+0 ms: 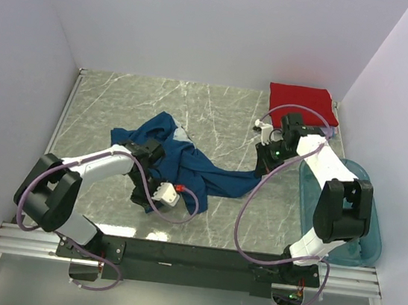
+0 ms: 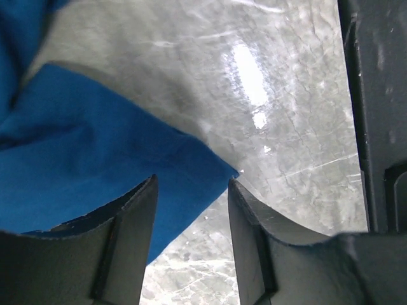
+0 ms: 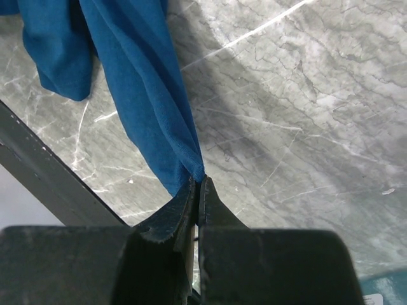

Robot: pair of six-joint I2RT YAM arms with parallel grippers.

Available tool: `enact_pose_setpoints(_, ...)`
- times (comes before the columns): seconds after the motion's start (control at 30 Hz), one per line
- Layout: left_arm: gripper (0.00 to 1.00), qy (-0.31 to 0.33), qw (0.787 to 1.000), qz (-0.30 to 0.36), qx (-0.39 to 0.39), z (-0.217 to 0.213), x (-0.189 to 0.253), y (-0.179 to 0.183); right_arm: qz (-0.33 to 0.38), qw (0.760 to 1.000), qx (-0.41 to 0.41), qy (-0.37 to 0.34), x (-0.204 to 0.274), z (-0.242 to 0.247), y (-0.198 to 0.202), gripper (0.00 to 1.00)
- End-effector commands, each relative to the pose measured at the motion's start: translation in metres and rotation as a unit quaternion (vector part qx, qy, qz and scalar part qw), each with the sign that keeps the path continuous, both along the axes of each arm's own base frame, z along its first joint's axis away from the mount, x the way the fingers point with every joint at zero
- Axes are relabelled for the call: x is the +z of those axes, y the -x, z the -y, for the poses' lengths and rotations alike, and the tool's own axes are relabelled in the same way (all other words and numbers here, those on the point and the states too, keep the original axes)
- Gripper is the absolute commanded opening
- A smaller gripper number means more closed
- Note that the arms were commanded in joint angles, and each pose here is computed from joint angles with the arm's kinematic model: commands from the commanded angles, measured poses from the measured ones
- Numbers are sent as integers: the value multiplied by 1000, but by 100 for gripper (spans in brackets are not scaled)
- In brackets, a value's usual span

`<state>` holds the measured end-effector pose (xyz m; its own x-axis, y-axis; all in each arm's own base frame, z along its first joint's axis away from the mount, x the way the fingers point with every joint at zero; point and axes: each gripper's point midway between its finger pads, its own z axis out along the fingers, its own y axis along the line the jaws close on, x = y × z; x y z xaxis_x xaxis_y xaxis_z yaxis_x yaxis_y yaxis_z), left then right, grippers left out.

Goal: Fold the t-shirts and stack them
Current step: Flatten the tshirt out

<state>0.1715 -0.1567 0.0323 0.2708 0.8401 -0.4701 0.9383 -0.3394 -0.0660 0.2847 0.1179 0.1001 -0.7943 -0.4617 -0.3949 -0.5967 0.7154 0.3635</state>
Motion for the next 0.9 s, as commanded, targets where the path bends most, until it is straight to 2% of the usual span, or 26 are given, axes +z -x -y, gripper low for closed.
enact_pose_setpoints(0.0, 53, -23, 1000, 13, -14, -4, -9, 1, 5, 1000, 2, -11, 12, 0, -7, 0)
enact_pose_setpoints(0.3, 51, -65, 998, 9, -24, -19, -37, 7, 1, 1000, -3, -10, 12, 4, -10, 0)
enact_pose_setpoints(0.4, 35, -68, 997, 18, -15, -19, -42, 3, 4, 1000, -5, -13, 16, 3, -11, 0)
enact_pose_setpoints(0.43, 24, -68, 997, 19, -11, -19, -42, 3, 3, 1000, -7, -14, 17, 4, -11, 0)
enact_pose_setpoints(0.5, 12, -62, 998, 24, 4, -17, -39, -3, 14, 1000, -12, -13, 21, 4, -16, 0)
enact_pose_setpoints(0.53, 1, -58, 998, 23, 21, -16, -35, -6, 20, 1000, -11, -17, 24, 4, -18, 0)
enact_pose_setpoints(0.57, 1, -50, 998, 21, 37, -15, -30, -10, 29, 999, -15, -18, 28, 4, -21, 0)
enact_pose_setpoints(0.67, 1, 3, 992, 2, 122, -14, 6, -40, 74, 997, -28, -12, 47, 9, -39, 0)
enact_pose_setpoints(0.7, 1, 33, 985, 5, 168, -19, 34, -66, 101, 994, -30, -11, 61, 10, -47, 0)
enact_pose_setpoints(0.77, 1, 70, 971, 9, 227, -26, 67, -94, 145, 989, -38, 2, 77, 14, -65, 0)
enact_pose_setpoints(0.8, 1, 114, 956, 35, 267, -34, 105, -130, 180, 983, -42, 2, 98, 16, -77, 0)
enact_pose_setpoints(0.87, 1, 150, 931, 30, 330, -49, 143, -154, 233, 971, -54, 19, 121, 23, -98, 0)
